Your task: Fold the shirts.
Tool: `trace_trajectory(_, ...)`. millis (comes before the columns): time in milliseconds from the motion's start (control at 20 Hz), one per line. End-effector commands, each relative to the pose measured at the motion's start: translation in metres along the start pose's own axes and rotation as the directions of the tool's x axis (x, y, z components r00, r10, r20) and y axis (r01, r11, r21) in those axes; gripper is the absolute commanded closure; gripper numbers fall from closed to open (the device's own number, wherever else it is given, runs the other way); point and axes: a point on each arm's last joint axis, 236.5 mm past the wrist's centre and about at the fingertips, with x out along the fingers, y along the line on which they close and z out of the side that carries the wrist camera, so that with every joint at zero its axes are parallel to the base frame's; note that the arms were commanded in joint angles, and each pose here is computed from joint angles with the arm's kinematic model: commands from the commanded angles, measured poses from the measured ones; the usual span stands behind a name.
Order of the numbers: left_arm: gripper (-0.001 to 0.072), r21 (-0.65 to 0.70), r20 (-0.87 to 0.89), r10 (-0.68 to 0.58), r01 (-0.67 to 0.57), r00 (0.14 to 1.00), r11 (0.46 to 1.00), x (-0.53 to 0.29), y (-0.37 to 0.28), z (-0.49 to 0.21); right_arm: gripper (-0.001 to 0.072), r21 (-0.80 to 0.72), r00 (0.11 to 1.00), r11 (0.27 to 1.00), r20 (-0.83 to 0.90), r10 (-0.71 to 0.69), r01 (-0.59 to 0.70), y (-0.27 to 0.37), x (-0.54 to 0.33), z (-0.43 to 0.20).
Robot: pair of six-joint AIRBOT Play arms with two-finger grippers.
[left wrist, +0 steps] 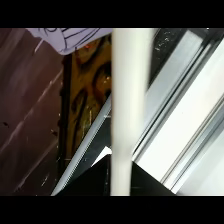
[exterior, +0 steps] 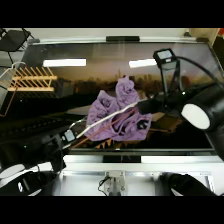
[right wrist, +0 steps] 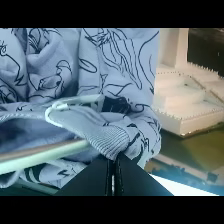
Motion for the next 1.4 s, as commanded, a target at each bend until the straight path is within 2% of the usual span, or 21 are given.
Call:
trace_trajectory(0,0.0648,0.051,-0.053,-0.055,0.058,0.997,0.997,-0.001,-0.013,-0.013,0.0647,-0.009,0.999,1.000,0.043,-0.015,0.016,-0.004,-0.002,0.009)
trace_trajectory(300,0.0648,0.078,-0.099,-0.069,0.077,0.993,0.994,-0.018,-0.020,-0.039,0.0646,-0.010,0.999,1.000,0.039,-0.024,0.025,-0.006,-0.002,0.008)
trace_trajectory(450,0.0647,0.077,-0.109,-0.076,0.085,0.991,0.993,-0.005,-0.019,-0.031,0.0646,-0.013,0.996,0.998,0.056,0.065,-0.064,0.015,-0.003,0.013)
trace_trajectory(550,0.0648,-0.004,-0.112,-0.075,0.075,0.991,0.997,0.013,-0.015,-0.017,0.0647,-0.049,0.984,0.984,0.049,0.172,-0.169,0.040,-0.006,0.011)
trace_trajectory(650,0.0648,-0.118,-0.083,-0.068,0.058,0.994,0.991,0.028,-0.010,0.002,0.0647,-0.046,0.975,0.975,0.022,0.219,-0.218,0.051,-0.008,0.004)
trace_trajectory(900,0.0648,-0.265,-0.087,-0.067,0.042,0.994,0.963,0.020,-0.010,0.003,0.0647,-0.050,0.978,0.980,0.073,0.196,-0.193,0.040,-0.029,0.013)
trace_trajectory(1150,0.0648,-0.262,-0.148,-0.085,0.044,0.985,0.964,-0.027,-0.021,-0.038,0.0647,-0.053,0.987,0.993,0.115,0.109,-0.104,0.019,-0.032,0.024)
trace_trajectory(1350,0.0648,-0.286,-0.121,-0.085,0.047,0.989,0.957,-0.044,-0.026,-0.052,0.0647,-0.049,0.987,0.992,0.113,0.118,-0.113,0.021,-0.032,0.024)
